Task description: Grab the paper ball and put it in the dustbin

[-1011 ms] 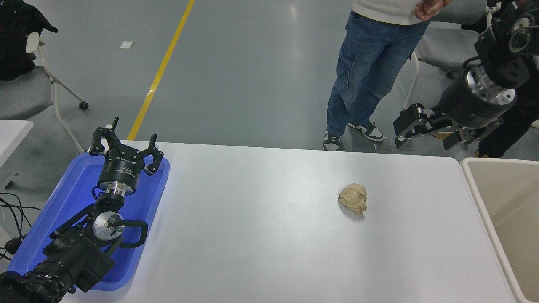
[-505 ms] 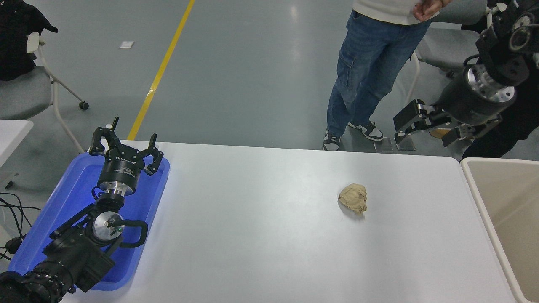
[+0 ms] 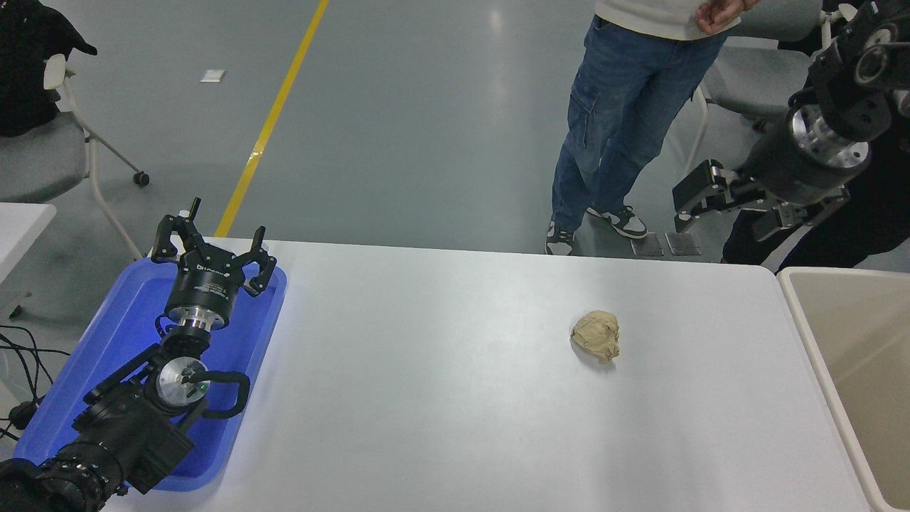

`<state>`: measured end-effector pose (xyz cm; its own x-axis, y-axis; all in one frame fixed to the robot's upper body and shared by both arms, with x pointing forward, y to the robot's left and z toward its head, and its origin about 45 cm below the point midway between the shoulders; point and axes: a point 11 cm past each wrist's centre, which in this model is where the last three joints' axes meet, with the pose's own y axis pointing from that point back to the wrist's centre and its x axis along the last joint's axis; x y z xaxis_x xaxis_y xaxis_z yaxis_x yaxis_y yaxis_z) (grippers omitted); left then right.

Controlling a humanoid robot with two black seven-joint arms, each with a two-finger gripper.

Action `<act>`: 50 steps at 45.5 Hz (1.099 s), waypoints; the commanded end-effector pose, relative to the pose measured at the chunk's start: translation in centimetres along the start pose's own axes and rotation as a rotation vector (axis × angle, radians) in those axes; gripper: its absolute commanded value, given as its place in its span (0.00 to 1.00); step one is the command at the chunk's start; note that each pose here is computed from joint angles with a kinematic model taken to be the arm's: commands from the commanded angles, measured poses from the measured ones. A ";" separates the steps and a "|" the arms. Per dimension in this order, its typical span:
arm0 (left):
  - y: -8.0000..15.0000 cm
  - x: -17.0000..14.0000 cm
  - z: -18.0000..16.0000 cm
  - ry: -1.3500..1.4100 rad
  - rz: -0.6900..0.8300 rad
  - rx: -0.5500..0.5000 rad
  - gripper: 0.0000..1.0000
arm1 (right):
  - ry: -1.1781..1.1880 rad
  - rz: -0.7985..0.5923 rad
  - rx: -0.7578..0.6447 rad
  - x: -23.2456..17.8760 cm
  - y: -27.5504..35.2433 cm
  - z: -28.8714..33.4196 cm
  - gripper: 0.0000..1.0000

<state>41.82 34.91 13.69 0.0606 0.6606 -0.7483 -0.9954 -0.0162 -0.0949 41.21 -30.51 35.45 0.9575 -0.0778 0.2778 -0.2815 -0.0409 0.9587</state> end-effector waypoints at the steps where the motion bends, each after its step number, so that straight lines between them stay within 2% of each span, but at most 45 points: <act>1: 0.0 0.0 0.0 -0.001 0.000 0.001 1.00 | -0.017 0.089 0.010 0.5 -3.8 0.1 1.00; 16: 0.0 0.0 0.0 -0.001 0.000 0.001 1.00 | 0.009 0.241 0.044 0.9 -9.6 -2.6 1.00; 31: 0.0 0.0 0.0 -0.001 0.000 0.001 1.00 | 0.041 0.238 0.091 -2.0 -16.5 -6.3 1.00; 50: 0.0 0.0 0.0 -0.001 0.000 0.001 1.00 | 0.026 0.283 0.066 -5.2 -23.3 -5.9 1.00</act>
<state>41.81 34.91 13.68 0.0605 0.6607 -0.7482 -0.9953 -0.0166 -0.0951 44.03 -23.39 16.05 0.8585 -0.0641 0.5087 -0.5127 -0.1020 0.8525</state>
